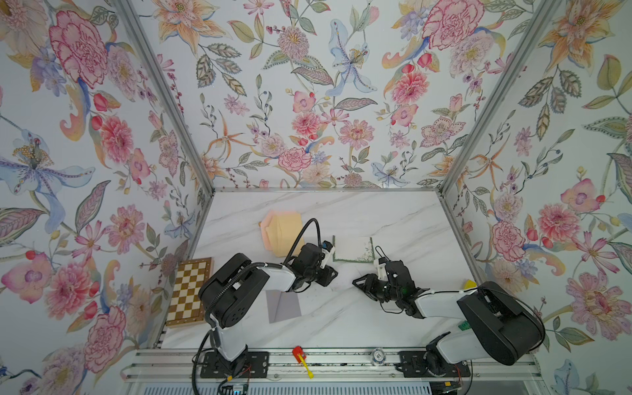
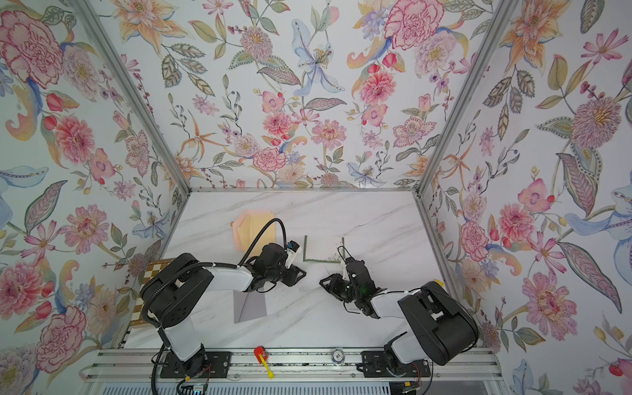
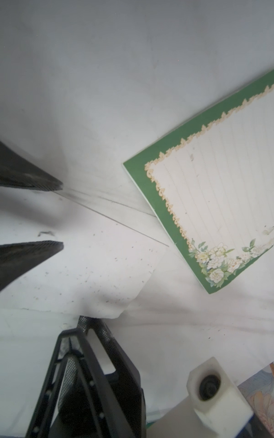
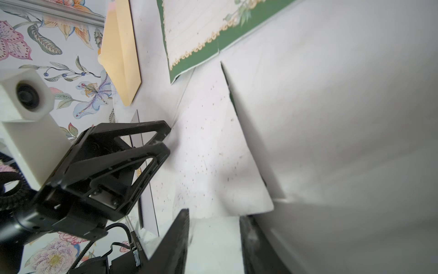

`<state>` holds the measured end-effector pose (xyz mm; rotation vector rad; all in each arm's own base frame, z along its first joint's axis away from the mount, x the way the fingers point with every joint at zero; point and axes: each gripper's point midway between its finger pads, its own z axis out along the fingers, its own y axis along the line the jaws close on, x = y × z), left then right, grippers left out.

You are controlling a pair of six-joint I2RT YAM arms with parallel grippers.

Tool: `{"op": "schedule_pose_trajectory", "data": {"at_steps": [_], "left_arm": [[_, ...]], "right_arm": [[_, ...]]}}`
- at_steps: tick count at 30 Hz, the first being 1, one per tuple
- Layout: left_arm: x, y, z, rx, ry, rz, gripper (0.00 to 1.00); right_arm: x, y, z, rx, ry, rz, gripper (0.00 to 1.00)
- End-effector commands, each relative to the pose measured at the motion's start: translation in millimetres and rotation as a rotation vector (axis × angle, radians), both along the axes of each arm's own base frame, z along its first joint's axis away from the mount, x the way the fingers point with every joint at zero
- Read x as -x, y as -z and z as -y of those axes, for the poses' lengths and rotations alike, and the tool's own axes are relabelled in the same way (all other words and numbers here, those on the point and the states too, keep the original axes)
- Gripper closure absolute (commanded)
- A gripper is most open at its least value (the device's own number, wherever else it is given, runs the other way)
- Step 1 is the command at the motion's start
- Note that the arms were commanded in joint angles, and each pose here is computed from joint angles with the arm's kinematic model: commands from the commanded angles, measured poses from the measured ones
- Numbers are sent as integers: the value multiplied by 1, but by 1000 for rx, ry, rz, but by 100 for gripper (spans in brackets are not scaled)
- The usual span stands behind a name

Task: Fold the letter paper in half and place it into the envelope
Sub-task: Pick up the letter paper from the center of the board.

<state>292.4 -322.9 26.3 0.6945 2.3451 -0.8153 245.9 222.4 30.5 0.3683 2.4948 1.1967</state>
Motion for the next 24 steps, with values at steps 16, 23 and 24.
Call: {"op": "schedule_pose_trajectory", "data": {"at_steps": [16, 23, 24], "left_arm": [[33, 8, 4, -28, 31, -70, 61], [35, 8, 6, -27, 36, -71, 61], [35, 9, 6, -26, 41, -75, 61]], "right_arm": [[-10, -10, 1, -10, -14, 38, 61], [-13, -9, 4, -15, -1, 51, 64], [-14, -9, 4, -20, 2, 55, 64]]}}
